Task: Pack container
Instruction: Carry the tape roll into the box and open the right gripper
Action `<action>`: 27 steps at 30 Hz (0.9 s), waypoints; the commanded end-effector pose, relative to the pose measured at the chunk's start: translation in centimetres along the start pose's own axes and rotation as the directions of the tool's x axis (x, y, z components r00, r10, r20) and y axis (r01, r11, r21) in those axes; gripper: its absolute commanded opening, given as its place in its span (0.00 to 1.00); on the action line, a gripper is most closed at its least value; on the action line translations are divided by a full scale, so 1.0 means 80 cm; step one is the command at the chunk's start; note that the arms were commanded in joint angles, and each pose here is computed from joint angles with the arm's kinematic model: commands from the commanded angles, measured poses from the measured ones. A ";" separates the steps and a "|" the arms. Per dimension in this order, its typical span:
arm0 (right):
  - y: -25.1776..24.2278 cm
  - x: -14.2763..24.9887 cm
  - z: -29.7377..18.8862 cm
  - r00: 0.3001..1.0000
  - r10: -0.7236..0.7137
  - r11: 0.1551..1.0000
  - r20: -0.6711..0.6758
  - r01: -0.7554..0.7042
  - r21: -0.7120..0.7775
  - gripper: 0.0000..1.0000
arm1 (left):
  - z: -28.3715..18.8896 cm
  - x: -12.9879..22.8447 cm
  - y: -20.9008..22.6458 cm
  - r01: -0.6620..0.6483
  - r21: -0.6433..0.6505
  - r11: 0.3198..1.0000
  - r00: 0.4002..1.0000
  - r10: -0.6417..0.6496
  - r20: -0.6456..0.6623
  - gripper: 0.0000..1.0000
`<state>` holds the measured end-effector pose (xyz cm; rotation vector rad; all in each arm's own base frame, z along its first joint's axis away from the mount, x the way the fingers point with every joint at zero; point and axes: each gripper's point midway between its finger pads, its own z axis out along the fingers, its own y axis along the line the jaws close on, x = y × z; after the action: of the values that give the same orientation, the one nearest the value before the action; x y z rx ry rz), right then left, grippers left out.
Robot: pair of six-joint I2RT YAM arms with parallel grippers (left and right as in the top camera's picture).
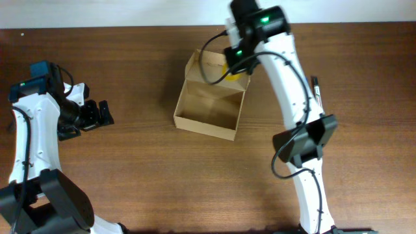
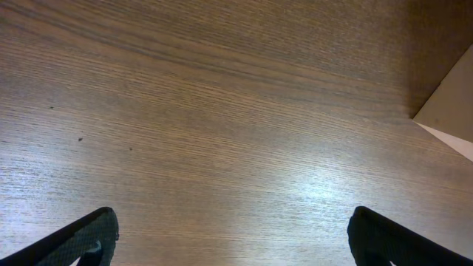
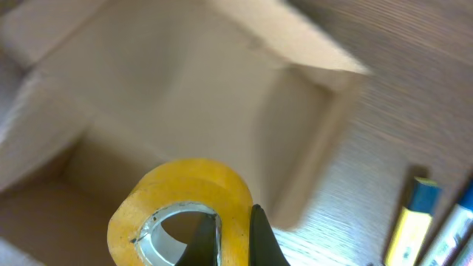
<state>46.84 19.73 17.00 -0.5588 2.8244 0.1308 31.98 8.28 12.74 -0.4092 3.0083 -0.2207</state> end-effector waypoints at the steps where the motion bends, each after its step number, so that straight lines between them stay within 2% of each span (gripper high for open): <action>1: 0.042 -0.003 -0.026 0.989 -0.141 0.990 0.044 0.142 -0.018 0.04 | -0.006 0.002 -0.003 -0.018 0.014 1.000 1.000 0.018 0.014 1.00; 4: 0.066 0.010 -0.024 0.977 -0.213 0.977 0.013 0.213 -0.029 0.04 | -0.006 0.002 -0.003 -0.018 0.014 1.000 1.000 0.018 0.014 1.00; 11: 0.084 0.025 -0.009 0.970 -0.241 0.970 -0.041 0.238 -0.052 0.04 | -0.006 0.002 -0.003 -0.018 0.014 1.000 1.000 0.018 0.014 1.00; 19: 0.090 0.059 0.056 0.954 -0.244 0.967 -0.174 0.227 -0.112 0.04 | -0.006 0.002 -0.003 -0.018 0.014 1.000 1.000 0.018 0.014 1.00; 27: 0.092 0.057 0.108 0.957 -0.247 0.966 -0.154 0.231 -0.112 0.04 | -0.006 0.002 -0.003 -0.018 0.014 1.000 1.000 0.018 0.014 1.00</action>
<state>42.21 25.60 7.44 -0.9546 2.9144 0.1488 31.98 8.28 12.74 -0.4097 3.0082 -0.2208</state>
